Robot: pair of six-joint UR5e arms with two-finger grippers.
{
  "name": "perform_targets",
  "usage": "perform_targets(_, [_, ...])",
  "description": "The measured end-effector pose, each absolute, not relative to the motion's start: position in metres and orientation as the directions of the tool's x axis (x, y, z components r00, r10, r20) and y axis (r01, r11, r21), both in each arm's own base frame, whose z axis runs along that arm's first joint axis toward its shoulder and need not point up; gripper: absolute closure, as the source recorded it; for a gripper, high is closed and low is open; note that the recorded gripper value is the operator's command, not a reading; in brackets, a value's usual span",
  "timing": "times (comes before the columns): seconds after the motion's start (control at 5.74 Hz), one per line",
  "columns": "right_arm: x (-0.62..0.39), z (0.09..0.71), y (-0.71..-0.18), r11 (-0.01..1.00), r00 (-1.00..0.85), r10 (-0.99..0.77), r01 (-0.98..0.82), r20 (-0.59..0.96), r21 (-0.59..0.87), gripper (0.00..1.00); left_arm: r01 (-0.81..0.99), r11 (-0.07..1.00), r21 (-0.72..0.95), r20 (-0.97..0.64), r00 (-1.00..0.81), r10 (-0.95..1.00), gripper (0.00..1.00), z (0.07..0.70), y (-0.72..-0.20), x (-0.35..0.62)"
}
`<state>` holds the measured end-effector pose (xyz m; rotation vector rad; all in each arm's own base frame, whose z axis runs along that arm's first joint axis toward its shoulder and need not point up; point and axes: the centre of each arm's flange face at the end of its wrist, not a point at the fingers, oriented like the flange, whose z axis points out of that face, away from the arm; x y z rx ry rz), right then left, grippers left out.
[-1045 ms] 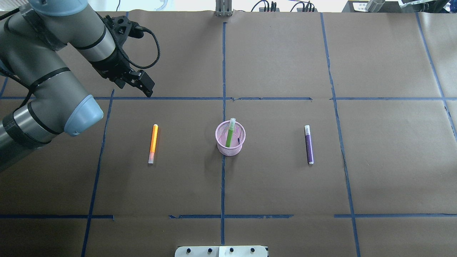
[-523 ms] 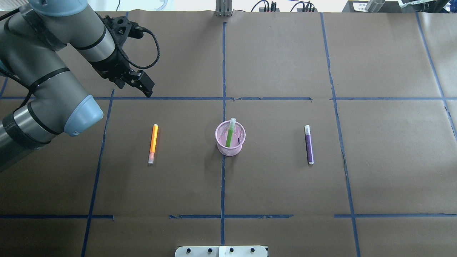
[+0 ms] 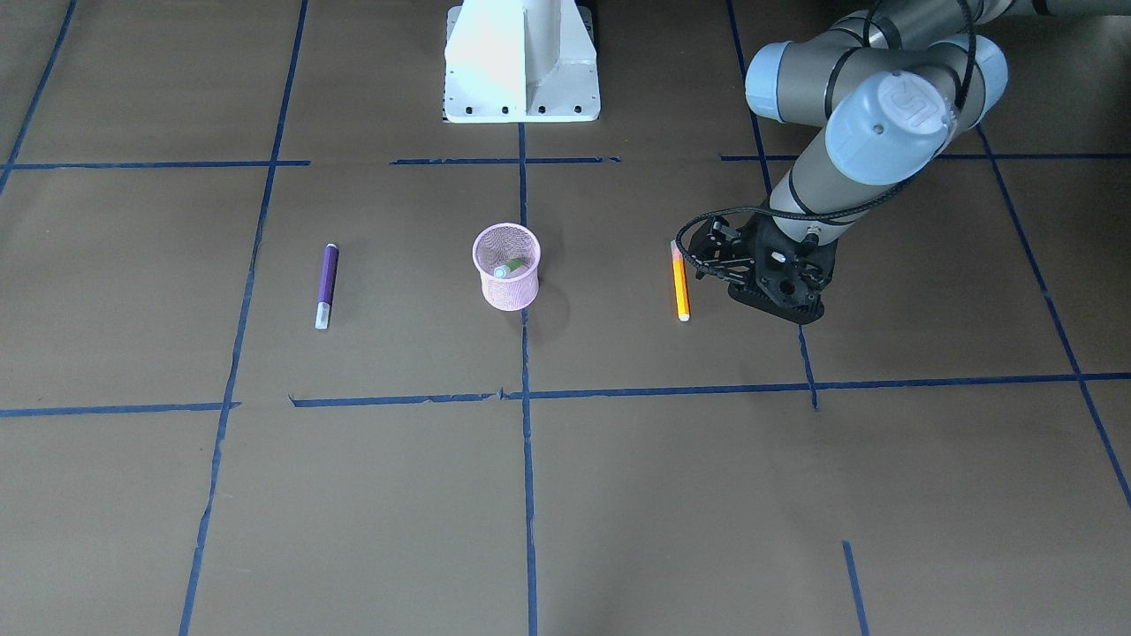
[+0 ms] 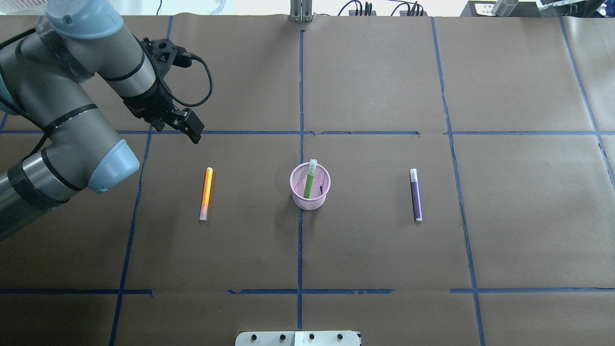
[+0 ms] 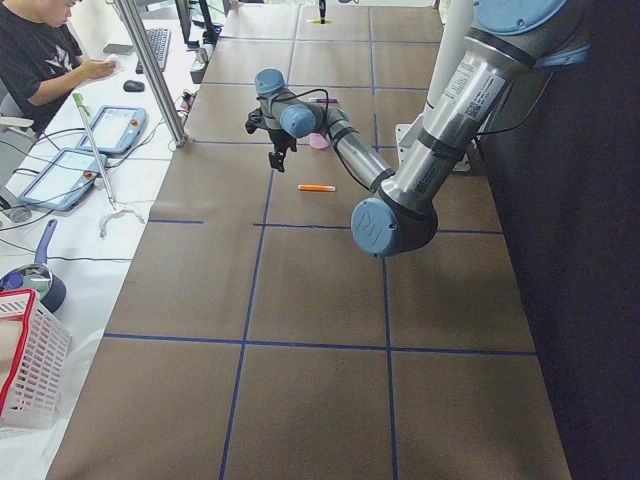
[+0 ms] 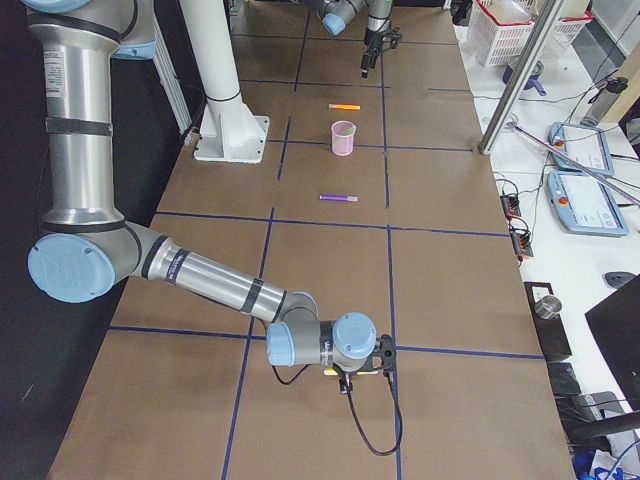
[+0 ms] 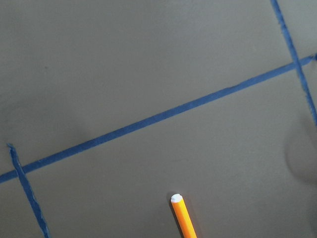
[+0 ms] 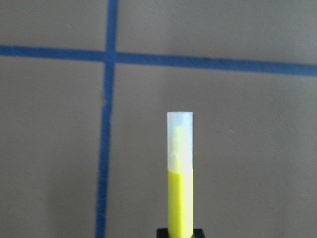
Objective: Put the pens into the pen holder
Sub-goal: 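Lower the left gripper onto the orange pen while the right arm approaches, then carry the yellow highlighter over the pink cup while the left gripper grasps the orange pen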
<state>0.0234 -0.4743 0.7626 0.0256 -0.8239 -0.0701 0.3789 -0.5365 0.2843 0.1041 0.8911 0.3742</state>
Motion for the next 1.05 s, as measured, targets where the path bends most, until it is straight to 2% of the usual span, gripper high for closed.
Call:
perform_targets(0.17, [0.020, 0.687, -0.500, 0.997, 0.676, -0.073, 0.052, 0.734, 0.052, 1.00, -0.297, 0.929, 0.222, -0.738, 0.572, 0.359, 0.00, 0.289, -0.524, 0.396])
perform_targets(0.35, [0.003, 0.585, -0.516, 0.998, 0.674, -0.069, 0.056, 0.735, 0.043, 1.00, -0.315, 0.926, 0.206, -0.727, 0.584, 0.361, 0.00, 0.291, -0.506, 0.422])
perform_targets(0.7, [-0.094, 0.410, -0.509, 1.000, 0.648, -0.025, 0.030, 0.761, 0.008, 1.00, -0.316, 0.932, 0.178, -0.707, 0.618, 0.344, 0.00, 0.297, -0.487, 0.453])
perform_targets(1.05, [-0.207, 0.263, -0.495, 0.999, 0.570, 0.030, 0.000, 0.821, -0.037, 1.00, -0.295, 0.947, 0.130, -0.704, 0.645, 0.297, 0.00, 0.312, -0.490, 0.462])
